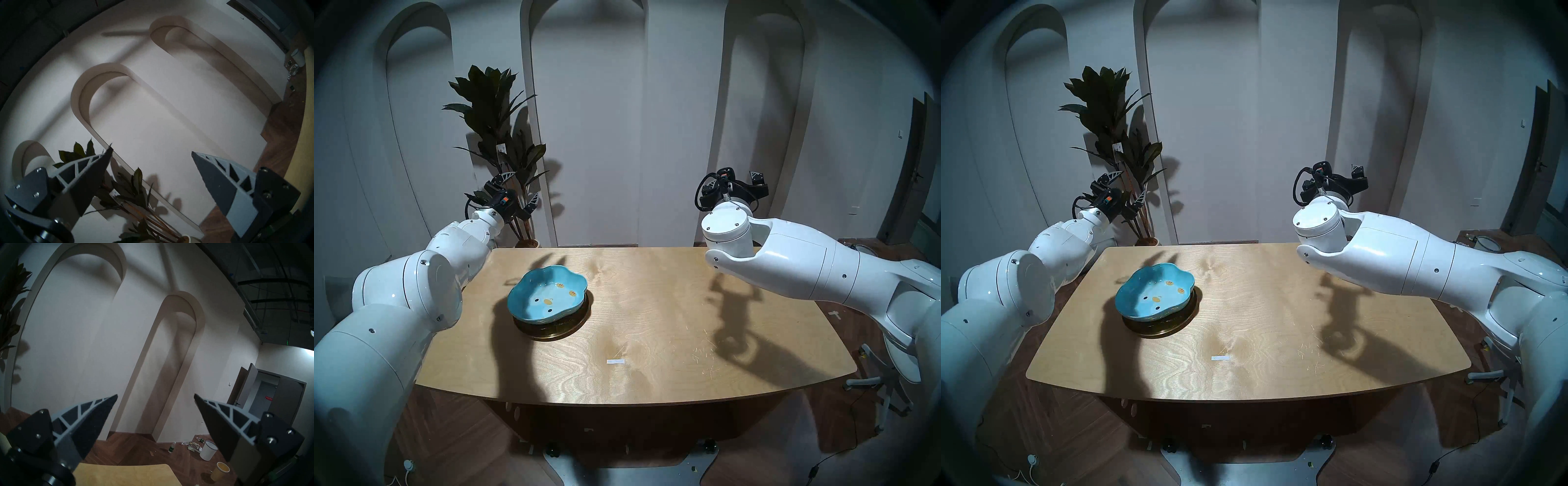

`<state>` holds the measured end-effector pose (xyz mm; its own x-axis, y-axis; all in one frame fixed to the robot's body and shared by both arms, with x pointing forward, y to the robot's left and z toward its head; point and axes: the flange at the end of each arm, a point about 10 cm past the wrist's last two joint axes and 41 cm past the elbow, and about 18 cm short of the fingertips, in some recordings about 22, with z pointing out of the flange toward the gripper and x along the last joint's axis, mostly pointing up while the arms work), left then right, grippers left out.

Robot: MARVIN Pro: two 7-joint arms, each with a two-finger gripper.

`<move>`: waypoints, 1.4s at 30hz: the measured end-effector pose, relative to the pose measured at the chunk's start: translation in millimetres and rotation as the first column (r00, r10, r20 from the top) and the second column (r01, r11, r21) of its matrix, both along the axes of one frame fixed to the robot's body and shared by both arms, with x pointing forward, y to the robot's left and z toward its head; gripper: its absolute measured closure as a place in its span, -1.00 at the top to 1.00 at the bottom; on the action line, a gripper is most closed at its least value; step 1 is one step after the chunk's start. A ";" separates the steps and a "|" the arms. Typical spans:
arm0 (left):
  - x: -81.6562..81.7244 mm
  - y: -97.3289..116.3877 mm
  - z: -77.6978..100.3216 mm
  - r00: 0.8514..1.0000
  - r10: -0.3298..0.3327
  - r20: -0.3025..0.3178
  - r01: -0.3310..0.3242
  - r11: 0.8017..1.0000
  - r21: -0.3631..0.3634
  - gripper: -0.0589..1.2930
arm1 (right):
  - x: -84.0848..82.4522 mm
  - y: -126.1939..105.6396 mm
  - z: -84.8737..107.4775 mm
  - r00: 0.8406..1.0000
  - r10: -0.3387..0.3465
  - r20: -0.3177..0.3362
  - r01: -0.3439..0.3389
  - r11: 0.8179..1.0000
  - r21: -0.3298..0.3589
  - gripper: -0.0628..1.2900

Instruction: Stack the plates into one stack

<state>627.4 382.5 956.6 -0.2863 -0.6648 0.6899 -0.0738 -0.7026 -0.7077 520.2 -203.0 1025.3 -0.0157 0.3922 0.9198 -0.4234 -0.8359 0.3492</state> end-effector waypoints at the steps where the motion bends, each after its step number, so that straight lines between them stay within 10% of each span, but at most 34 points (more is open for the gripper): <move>1: 0.6 0.3 0.0 1.000 -0.001 -0.016 0.000 1.000 -0.011 0.91 | 0.7 -1.8 -1.0 1.000 -0.001 0.010 0.001 1.000 0.009 0.91; 18: 1.3 6.6 7.5 0.976 -0.092 -0.198 0.062 0.986 -0.153 0.91 | 0.7 -9.2 -4.9 0.985 0.046 0.165 -0.069 0.989 0.132 0.91; 42: -4.3 -3.3 6.4 0.973 -0.193 -0.127 0.173 0.973 -0.156 0.91 | 1.5 -26.7 -21.2 0.933 0.035 0.359 -0.154 0.939 0.308 0.91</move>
<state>623.0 379.2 963.0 -0.2872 -0.5018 0.8159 -0.3023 -0.7608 -0.5743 521.7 -229.8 1004.1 -0.3754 0.0522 0.9254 -0.3803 -0.9192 -0.1024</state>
